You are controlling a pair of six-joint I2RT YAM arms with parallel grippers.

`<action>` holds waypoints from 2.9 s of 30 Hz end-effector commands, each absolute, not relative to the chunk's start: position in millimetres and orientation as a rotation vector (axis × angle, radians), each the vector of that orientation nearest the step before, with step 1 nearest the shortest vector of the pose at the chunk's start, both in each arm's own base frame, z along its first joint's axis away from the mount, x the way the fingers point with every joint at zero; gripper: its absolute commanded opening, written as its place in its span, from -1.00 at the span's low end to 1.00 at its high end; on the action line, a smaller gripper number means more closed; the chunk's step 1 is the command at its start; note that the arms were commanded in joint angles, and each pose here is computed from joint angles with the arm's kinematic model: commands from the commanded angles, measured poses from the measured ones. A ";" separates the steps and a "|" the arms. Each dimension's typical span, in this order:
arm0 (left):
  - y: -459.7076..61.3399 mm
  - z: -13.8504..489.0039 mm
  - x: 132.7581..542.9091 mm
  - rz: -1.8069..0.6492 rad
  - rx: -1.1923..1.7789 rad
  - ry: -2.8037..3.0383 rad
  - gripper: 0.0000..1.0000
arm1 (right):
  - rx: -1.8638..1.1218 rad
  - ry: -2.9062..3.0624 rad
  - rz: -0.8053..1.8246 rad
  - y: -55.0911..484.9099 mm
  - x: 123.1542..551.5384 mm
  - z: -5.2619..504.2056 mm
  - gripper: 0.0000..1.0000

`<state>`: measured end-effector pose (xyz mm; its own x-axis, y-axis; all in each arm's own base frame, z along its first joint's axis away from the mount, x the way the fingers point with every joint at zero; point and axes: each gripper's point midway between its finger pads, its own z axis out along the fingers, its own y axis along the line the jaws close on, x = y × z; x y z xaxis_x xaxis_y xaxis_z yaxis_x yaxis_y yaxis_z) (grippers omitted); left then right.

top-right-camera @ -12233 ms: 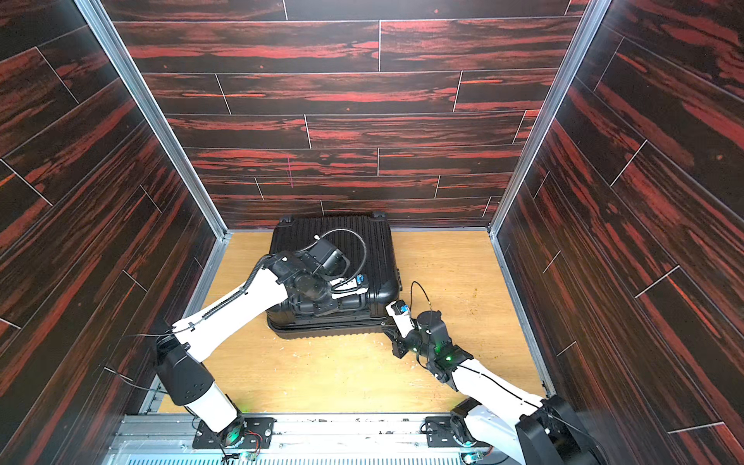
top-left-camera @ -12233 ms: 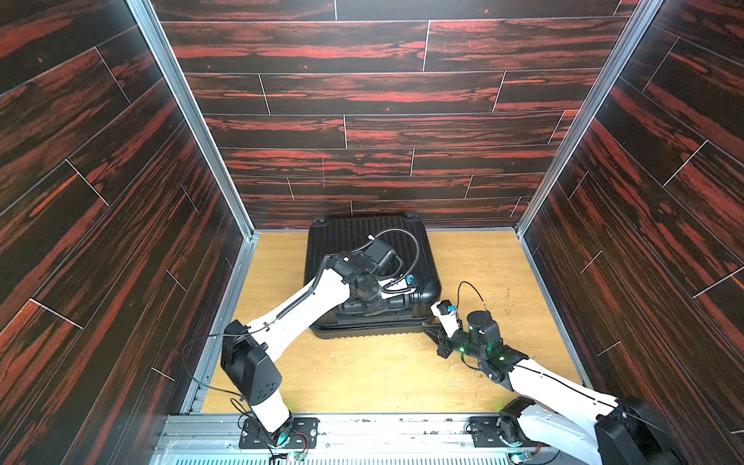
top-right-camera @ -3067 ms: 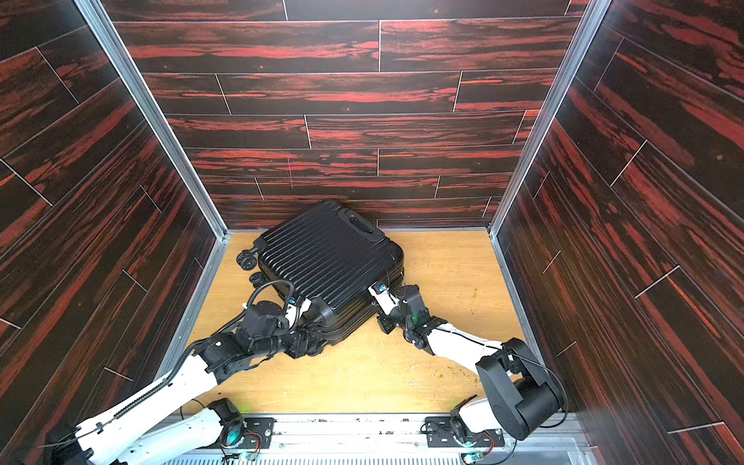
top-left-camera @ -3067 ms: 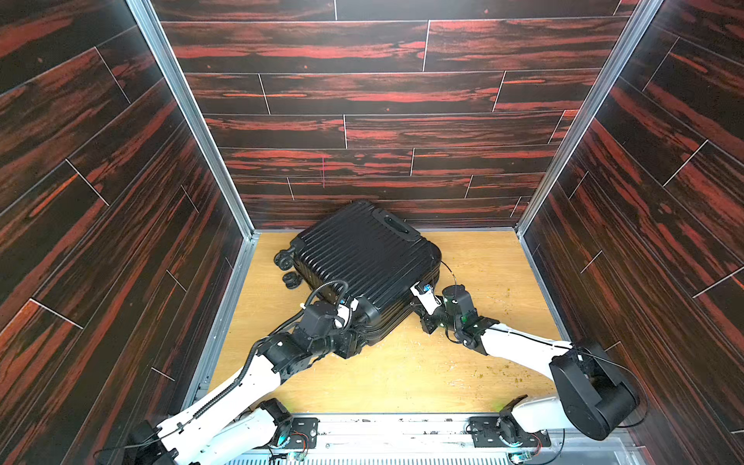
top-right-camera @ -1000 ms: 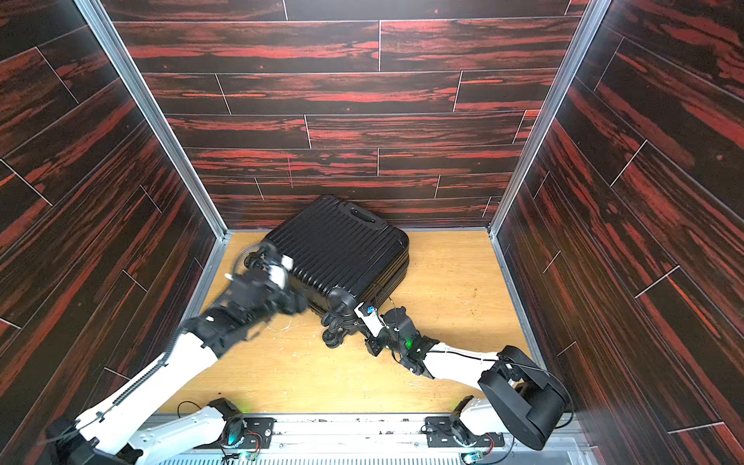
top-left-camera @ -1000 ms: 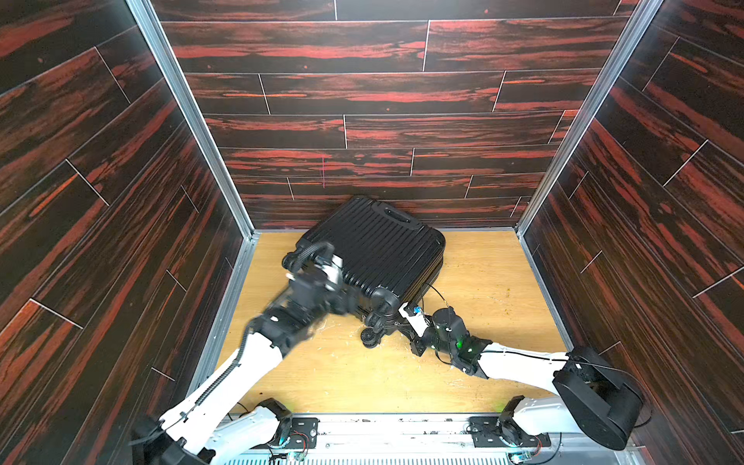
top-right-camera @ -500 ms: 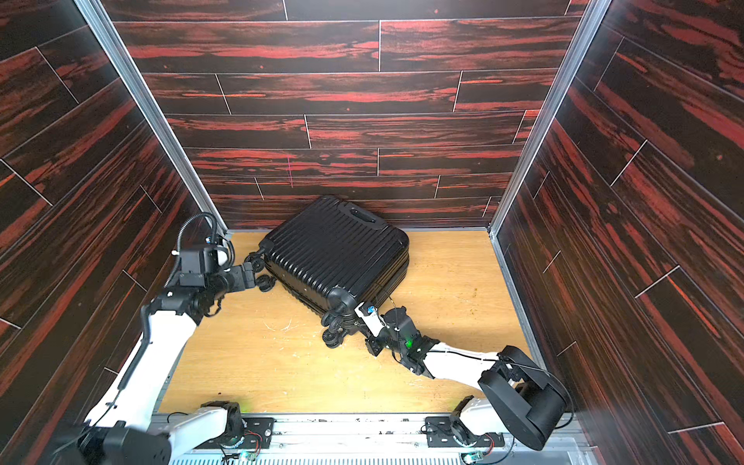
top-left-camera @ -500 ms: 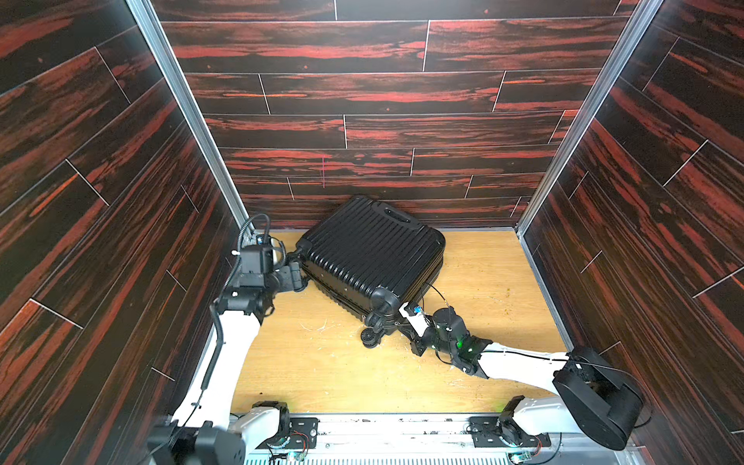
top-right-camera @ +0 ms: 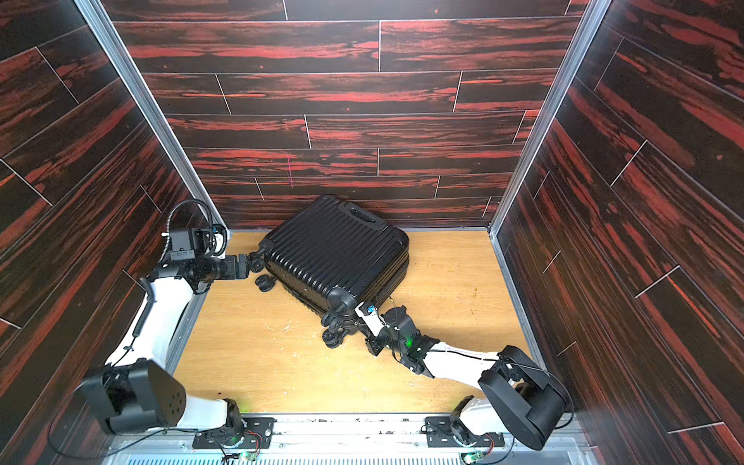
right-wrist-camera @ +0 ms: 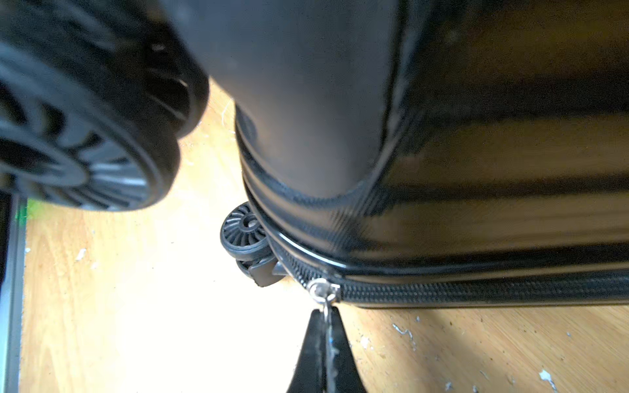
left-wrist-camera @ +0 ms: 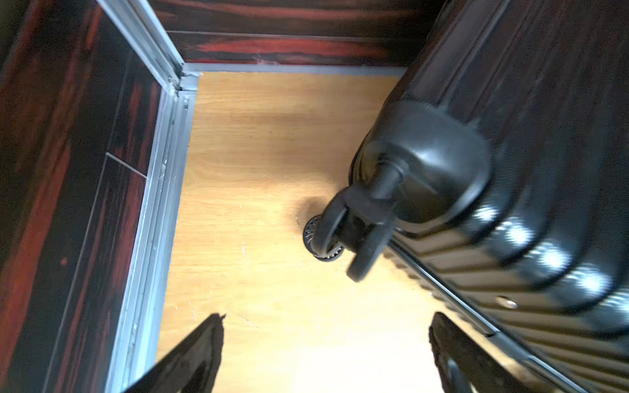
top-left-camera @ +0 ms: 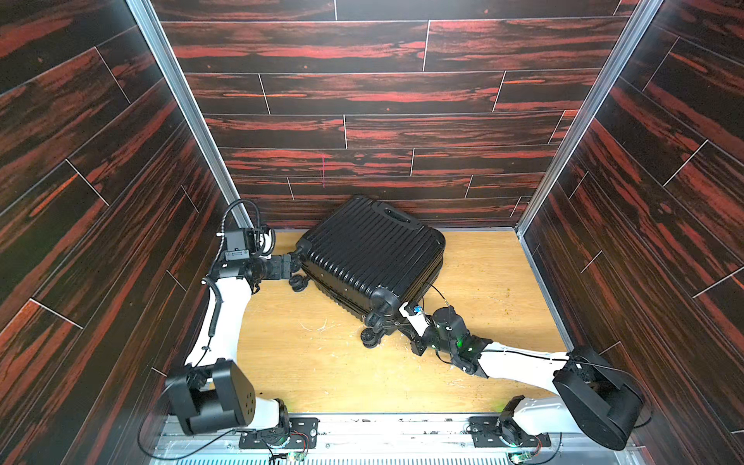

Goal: Close the suitcase zippers
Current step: Zip the zipper on the suitcase.

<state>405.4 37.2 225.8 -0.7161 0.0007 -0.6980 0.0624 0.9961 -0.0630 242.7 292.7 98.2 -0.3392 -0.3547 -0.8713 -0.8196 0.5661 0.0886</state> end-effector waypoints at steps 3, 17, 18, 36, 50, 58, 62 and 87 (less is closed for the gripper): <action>37.3 215.4 425.1 -0.123 0.170 2.392 0.86 | -0.957 1.955 0.670 292.4 243.5 93.4 -1.00; -2.8 179.3 450.6 -0.446 0.415 2.365 0.17 | -0.957 1.955 0.679 296.5 246.2 95.6 -1.00; -2.4 180.7 451.1 -0.446 0.405 2.367 0.05 | -0.958 1.957 0.679 296.5 246.1 95.0 -1.00; -18.2 203.4 375.3 -0.315 -0.005 2.278 -0.40 | -0.848 2.004 0.596 262.8 273.9 89.2 -1.00; -50.6 180.4 290.4 -0.462 -0.200 2.358 -0.40 | -0.821 1.992 0.590 242.0 319.4 89.4 -1.00; -26.6 204.6 268.7 -0.222 -0.092 2.347 0.32 | -0.833 1.982 0.619 248.5 327.4 91.5 -1.00; -11.0 239.5 268.9 -0.064 -0.014 2.283 0.42 | -0.838 1.983 0.623 249.5 327.7 90.8 -1.00; -237.0 275.5 350.4 0.030 1.405 1.928 0.56 | -0.851 2.008 0.678 253.0 320.5 89.5 -1.00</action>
<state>349.1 -233.1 276.2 -0.2213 0.7531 -0.6196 0.7782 0.5193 0.3533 334.9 236.4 96.7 -0.3987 -0.3010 -0.8663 -0.7162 0.6922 0.0891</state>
